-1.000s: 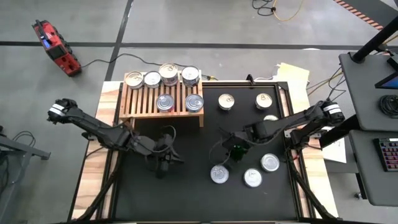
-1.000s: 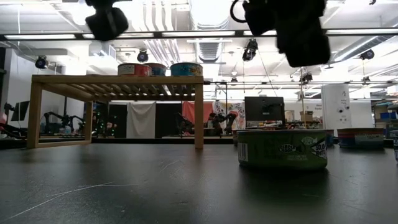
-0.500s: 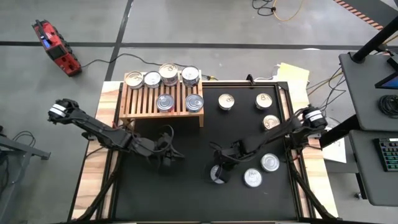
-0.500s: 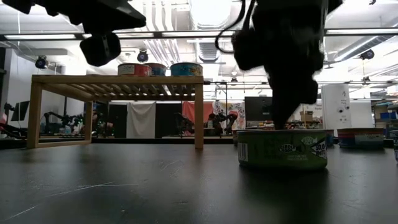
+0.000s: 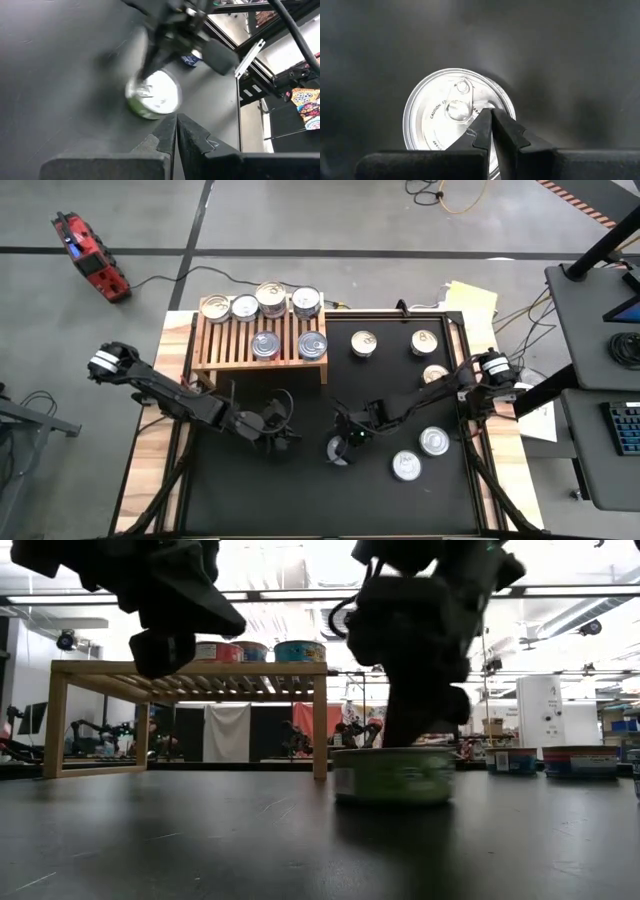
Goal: Stack canned seafood by type on shelf
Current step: Put the left green tuna can on the shelf
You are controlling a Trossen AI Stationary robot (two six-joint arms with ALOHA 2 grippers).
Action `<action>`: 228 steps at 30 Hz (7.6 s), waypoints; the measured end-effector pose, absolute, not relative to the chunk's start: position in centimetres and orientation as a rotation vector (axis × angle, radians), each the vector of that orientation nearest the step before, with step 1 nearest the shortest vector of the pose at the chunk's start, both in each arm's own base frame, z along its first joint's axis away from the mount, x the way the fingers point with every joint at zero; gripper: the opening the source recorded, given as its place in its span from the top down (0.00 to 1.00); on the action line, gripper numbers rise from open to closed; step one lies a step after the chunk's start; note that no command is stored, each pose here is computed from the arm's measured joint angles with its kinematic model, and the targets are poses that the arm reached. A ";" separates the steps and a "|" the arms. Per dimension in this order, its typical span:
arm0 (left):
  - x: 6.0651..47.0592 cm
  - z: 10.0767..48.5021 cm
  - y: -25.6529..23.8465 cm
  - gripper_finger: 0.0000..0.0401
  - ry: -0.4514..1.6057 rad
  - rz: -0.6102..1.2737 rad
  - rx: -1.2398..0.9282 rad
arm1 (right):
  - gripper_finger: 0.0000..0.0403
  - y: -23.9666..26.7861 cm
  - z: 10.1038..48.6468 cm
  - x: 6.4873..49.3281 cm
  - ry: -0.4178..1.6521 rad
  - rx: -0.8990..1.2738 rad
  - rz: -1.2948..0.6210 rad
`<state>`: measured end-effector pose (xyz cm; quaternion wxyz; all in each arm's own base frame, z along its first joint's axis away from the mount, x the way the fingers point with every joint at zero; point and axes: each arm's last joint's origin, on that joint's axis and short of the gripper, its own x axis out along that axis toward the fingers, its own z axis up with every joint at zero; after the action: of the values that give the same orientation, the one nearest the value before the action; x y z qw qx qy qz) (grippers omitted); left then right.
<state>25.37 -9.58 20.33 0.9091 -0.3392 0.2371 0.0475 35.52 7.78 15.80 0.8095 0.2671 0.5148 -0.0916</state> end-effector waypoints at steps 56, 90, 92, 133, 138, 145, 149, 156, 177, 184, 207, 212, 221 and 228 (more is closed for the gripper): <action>33.4 12.9 -9.8 1.00 0.543 0.169 -0.596 | 0.72 4.0 18.9 32.9 1.006 1.026 -0.399; 31.5 11.4 -10.4 1.00 0.565 0.241 -0.666 | 0.31 3.8 17.4 33.0 0.882 1.047 -0.304; 31.4 11.2 -10.5 1.00 0.577 0.244 -0.658 | 0.32 3.8 17.4 33.3 0.868 1.052 -0.290; 31.4 13.7 -10.7 1.00 0.555 0.196 -0.684 | 0.68 4.4 16.2 34.8 0.832 0.995 -0.109; 30.6 15.9 -10.4 1.00 0.544 0.177 -0.645 | 0.68 3.8 18.5 33.4 0.833 0.948 -0.149; 29.2 21.1 -9.7 1.00 0.393 0.130 -0.567 | 0.68 2.5 23.9 31.3 0.627 0.894 -0.192; 27.8 24.8 -9.0 1.00 0.252 0.101 -0.518 | 0.68 1.3 26.3 30.2 0.501 0.852 -0.219; 24.9 30.5 -7.4 1.00 0.016 0.201 -0.401 | 0.68 0.7 29.9 30.2 0.223 0.724 -0.099; 24.9 34.1 -7.0 0.53 -0.088 0.244 -0.474 | 0.68 1.1 34.3 30.8 -0.016 0.363 0.140; 25.0 34.4 -6.6 0.42 -0.106 0.226 -0.418 | 0.68 1.1 34.4 30.9 -0.008 0.345 0.143; 29.1 32.7 -5.7 0.51 -0.197 0.137 -0.416 | 0.68 1.2 34.4 31.0 -0.013 0.344 0.172; 29.1 32.7 -5.6 0.69 -0.197 0.138 -0.410 | 0.68 1.2 34.4 31.0 -0.014 0.349 0.180; 29.1 32.8 -5.2 0.71 -0.210 0.165 -0.480 | 0.51 1.2 34.4 31.0 -0.010 0.384 0.163; 27.9 33.8 -4.5 0.71 -0.265 0.307 -0.585 | 0.22 0.4 34.5 30.7 0.000 0.410 0.128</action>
<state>27.88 -4.52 33.77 0.9374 -0.2863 -0.1299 0.1501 30.65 0.40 34.51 0.9770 0.2036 0.0001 0.0635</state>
